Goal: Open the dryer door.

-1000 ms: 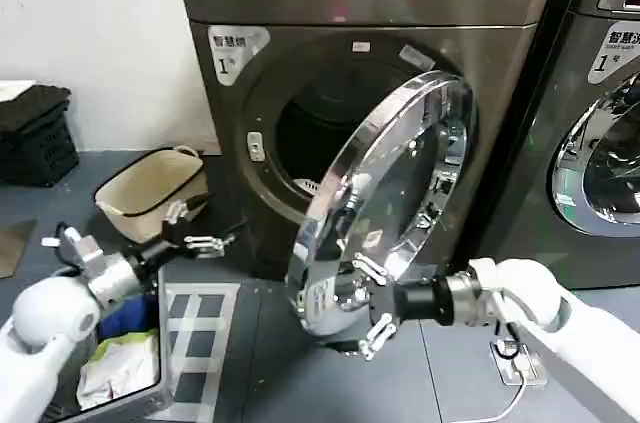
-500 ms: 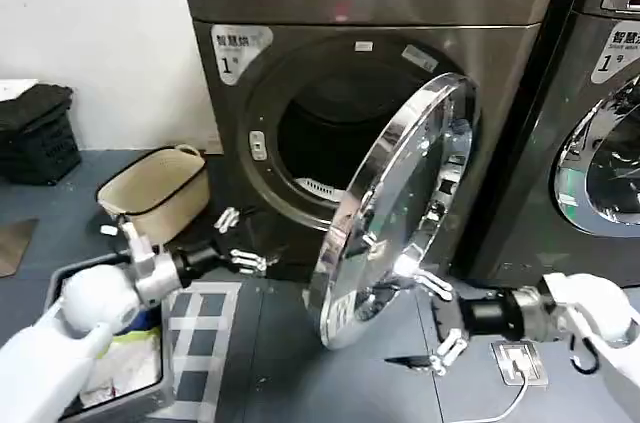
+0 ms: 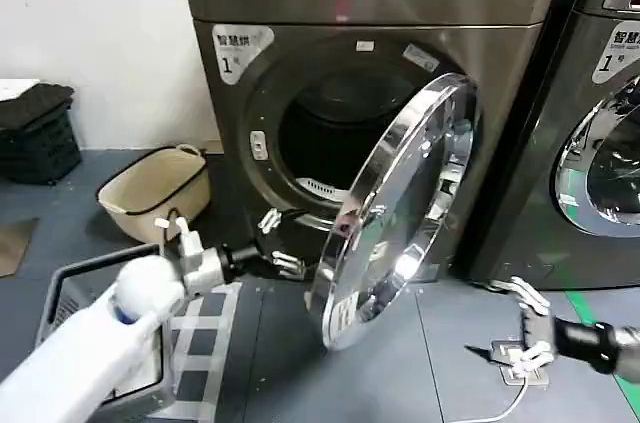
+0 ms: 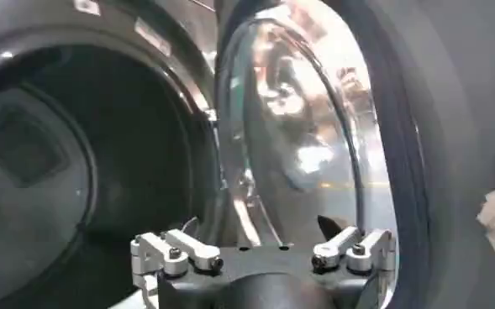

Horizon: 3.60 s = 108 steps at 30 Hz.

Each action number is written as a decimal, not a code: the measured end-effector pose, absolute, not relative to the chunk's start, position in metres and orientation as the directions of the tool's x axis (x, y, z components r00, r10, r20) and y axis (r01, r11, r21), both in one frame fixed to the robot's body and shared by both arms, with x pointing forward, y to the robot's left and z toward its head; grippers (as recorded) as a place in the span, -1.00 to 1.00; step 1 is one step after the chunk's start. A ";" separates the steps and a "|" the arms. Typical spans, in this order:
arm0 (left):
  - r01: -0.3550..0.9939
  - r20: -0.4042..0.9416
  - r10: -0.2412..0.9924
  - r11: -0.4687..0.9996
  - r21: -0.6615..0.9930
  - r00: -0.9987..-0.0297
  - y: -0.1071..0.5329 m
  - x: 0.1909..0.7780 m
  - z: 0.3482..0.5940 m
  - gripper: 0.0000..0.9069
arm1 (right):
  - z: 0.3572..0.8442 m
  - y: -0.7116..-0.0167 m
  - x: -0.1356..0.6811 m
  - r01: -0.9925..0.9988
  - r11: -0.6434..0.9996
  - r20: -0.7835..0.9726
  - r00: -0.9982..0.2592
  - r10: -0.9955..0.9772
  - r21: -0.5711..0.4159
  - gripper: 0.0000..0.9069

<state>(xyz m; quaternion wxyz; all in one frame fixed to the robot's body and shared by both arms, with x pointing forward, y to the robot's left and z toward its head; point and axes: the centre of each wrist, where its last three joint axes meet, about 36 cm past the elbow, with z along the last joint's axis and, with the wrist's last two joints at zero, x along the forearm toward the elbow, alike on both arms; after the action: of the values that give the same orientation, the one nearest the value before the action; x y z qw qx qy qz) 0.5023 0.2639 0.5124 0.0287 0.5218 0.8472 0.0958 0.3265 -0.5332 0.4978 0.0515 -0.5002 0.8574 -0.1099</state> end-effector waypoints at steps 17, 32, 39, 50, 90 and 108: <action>0.878 0.033 0.904 0.405 0.254 -0.426 0.227 0.508 0.503 1.00 | 0.500 -0.610 0.128 -0.218 0.909 0.041 -0.975 -0.218 -0.356 1.00; 0.870 0.012 0.901 0.415 0.266 -0.434 0.182 0.519 0.497 1.00 | 0.514 -0.632 0.012 0.459 0.734 0.080 -0.820 0.567 -0.500 1.00; 0.872 0.001 0.904 0.412 0.266 -0.428 0.159 0.520 0.490 1.00 | 0.522 -0.624 -0.035 0.662 0.460 0.064 -0.530 0.845 -0.592 1.00; 0.855 -0.031 0.896 0.433 0.286 -0.443 0.124 0.526 0.491 1.00 | 0.529 -0.610 -0.086 0.670 0.142 0.065 -0.139 0.988 -0.728 1.00; 0.846 -0.092 0.882 0.470 0.251 -0.463 -0.015 0.572 0.475 1.00 | 0.529 -0.572 -0.148 0.542 -0.010 0.034 0.073 0.997 -0.841 1.00; 0.820 -0.036 0.851 0.516 0.246 -0.525 -0.038 0.609 0.475 1.00 | 0.522 -0.566 -0.133 0.553 0.018 0.053 0.047 0.997 -0.833 1.00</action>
<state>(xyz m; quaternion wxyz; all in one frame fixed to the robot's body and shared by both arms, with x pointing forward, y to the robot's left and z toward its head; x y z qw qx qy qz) 0.6086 -0.0383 0.4749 0.0762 0.4816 0.8674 0.0996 -0.1329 -0.5659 0.5216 -0.3587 0.6285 0.6167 -0.3100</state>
